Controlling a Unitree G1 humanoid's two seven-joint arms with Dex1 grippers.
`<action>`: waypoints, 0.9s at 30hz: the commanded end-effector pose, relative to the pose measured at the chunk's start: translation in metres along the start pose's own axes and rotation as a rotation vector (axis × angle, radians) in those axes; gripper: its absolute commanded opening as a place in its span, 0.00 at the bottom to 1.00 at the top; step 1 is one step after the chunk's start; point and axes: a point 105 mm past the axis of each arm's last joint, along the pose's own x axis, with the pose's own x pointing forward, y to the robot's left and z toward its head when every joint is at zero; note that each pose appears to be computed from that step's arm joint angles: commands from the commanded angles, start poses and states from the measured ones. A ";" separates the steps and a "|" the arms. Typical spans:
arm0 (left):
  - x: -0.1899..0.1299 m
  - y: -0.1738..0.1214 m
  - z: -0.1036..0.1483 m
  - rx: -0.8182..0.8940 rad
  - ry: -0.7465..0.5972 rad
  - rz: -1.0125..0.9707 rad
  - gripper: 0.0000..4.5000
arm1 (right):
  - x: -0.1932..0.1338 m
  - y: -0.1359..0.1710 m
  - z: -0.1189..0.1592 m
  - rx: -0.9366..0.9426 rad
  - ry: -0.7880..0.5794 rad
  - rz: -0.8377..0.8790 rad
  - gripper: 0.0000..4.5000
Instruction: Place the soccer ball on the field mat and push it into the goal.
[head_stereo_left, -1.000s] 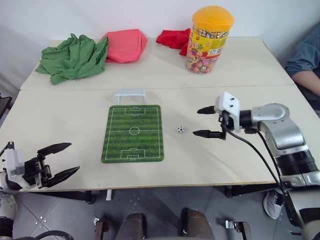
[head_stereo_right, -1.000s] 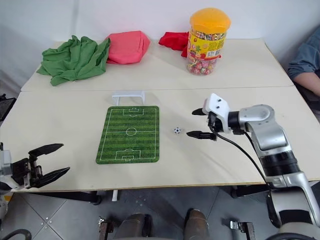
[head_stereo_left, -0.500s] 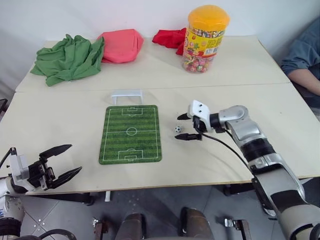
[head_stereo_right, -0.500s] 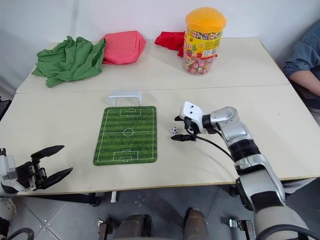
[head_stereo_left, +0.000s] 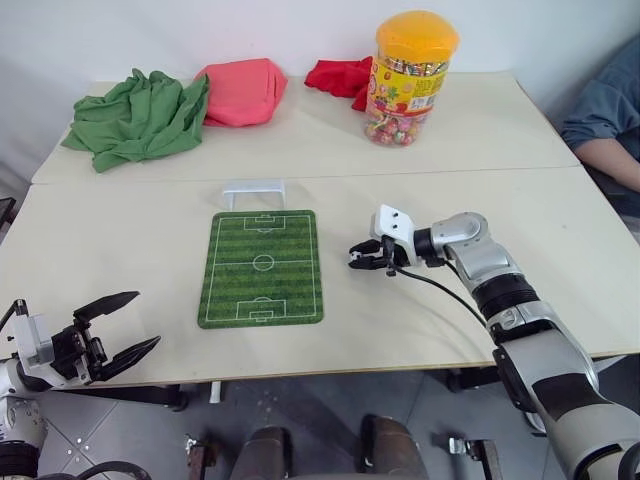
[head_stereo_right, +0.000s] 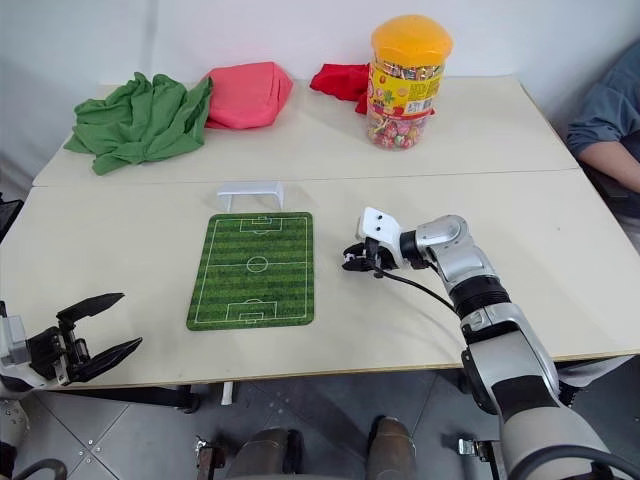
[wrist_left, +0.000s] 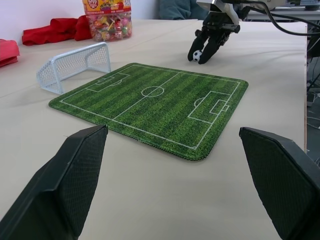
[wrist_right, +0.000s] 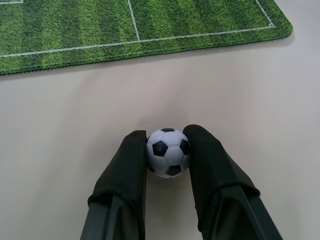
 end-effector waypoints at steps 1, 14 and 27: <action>-0.004 -0.007 0.008 0.023 -0.009 -0.101 1.00 | -0.010 -0.006 0.045 -0.112 -0.061 -0.009 0.19; 0.001 -0.005 0.010 0.006 0.003 -0.141 1.00 | 0.058 0.075 0.118 -0.262 -0.049 0.234 0.19; -0.017 -0.028 -0.001 -0.058 0.077 -0.175 1.00 | 0.115 0.107 0.116 -0.306 -0.009 0.347 0.19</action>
